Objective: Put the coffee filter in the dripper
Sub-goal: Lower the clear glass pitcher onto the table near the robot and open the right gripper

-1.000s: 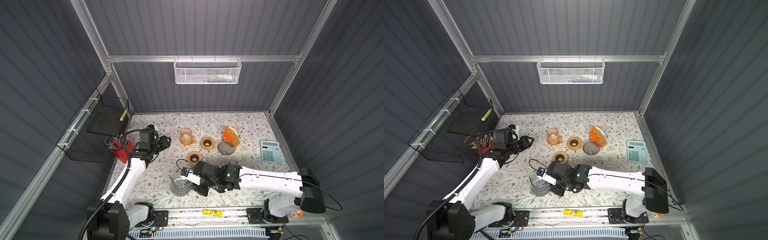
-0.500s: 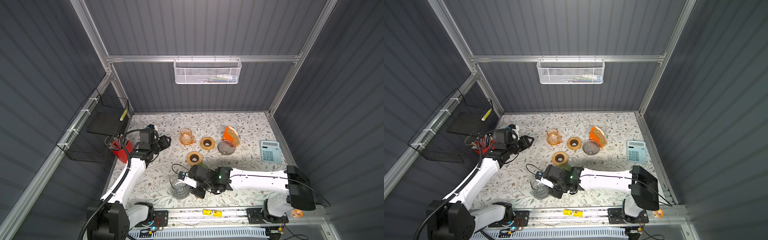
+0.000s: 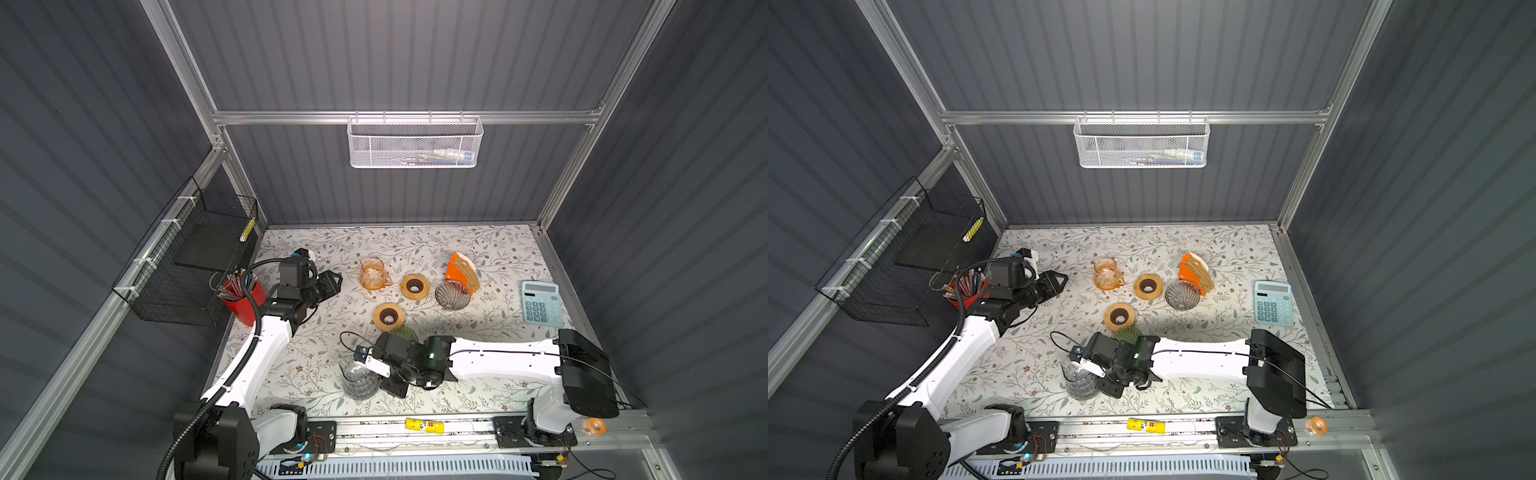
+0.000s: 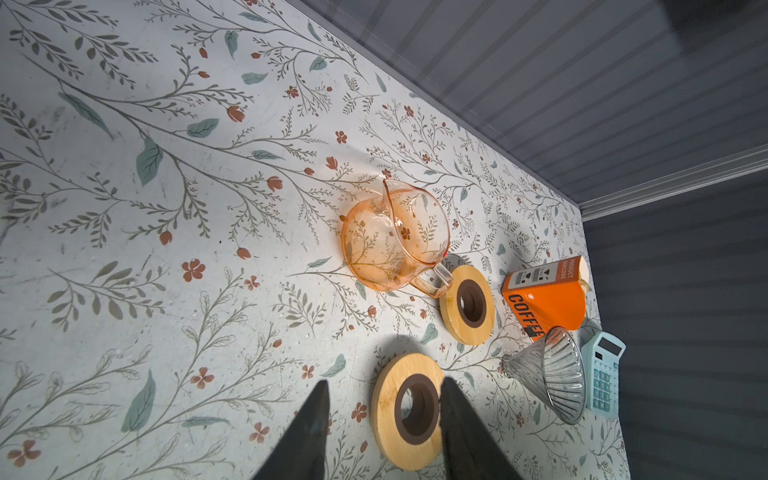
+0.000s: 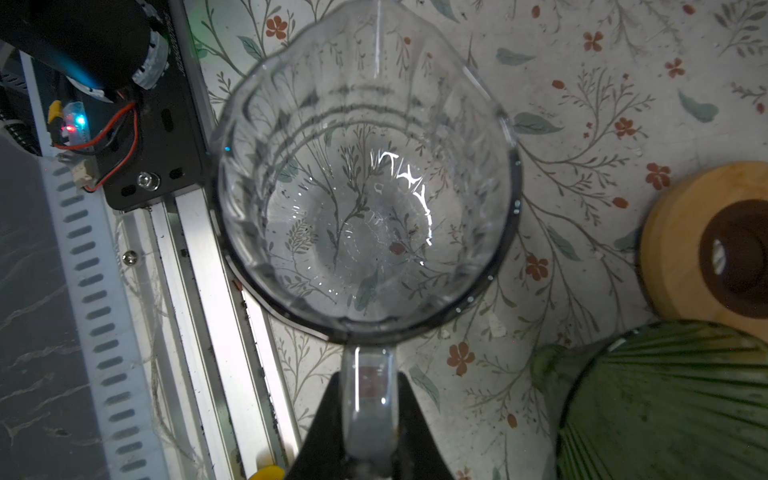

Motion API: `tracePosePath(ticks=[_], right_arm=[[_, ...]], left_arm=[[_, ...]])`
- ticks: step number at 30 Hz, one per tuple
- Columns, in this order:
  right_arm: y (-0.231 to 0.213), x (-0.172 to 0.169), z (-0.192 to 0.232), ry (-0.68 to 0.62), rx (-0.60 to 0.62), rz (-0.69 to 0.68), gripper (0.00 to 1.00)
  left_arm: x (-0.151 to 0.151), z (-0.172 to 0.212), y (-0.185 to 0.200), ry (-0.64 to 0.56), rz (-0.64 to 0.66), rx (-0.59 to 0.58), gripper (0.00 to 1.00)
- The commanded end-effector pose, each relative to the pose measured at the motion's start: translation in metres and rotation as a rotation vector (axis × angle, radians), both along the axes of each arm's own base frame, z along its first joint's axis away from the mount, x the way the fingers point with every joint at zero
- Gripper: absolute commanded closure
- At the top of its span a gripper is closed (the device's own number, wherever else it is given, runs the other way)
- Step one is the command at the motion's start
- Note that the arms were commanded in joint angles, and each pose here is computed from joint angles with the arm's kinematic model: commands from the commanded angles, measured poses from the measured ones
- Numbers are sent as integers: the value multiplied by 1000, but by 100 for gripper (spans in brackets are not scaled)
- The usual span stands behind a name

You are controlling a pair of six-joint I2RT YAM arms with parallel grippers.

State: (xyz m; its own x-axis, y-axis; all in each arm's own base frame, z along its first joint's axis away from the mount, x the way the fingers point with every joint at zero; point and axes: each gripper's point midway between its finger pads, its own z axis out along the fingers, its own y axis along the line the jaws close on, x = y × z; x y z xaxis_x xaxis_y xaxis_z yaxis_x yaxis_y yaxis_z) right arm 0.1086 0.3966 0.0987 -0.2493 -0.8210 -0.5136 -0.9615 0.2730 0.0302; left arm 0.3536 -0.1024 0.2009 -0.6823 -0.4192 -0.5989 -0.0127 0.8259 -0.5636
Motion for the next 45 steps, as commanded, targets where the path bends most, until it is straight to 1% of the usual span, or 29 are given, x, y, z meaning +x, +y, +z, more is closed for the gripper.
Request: tracePosePath(ticks=[1,16,19,24,29,34,41,44,45], right_arm=[[11,2,7,-19,38,16,100],[8,6,-6,-30,-13,5,100],[8,7,-9,-34,-22,1,94],[7,9,-11,-43,-28,-7,91],[7,13,-9,-60,-30,-17,84],[7,17,-7,-83,-26,-28,81],[6,20,-7,-99,-35,-36,70],[6,21,-5,-105,-31,-40,68],[10,10,-4,-109,-27,-13,67]], left_arm=[[-1,-4,-1,13,-5,-12,56],[0,-6,-1,18,-6,-13,55],[0,-6,-1,18,-6,-15,55],[0,-6,-1,19,-5,-15,55],[0,-6,-1,18,-6,-17,55],[0,-5,-1,17,-5,-17,55],[0,-5,-2,17,-6,-17,55],[0,-5,-2,16,-7,-20,55],[0,-5,-2,16,-7,-21,55]])
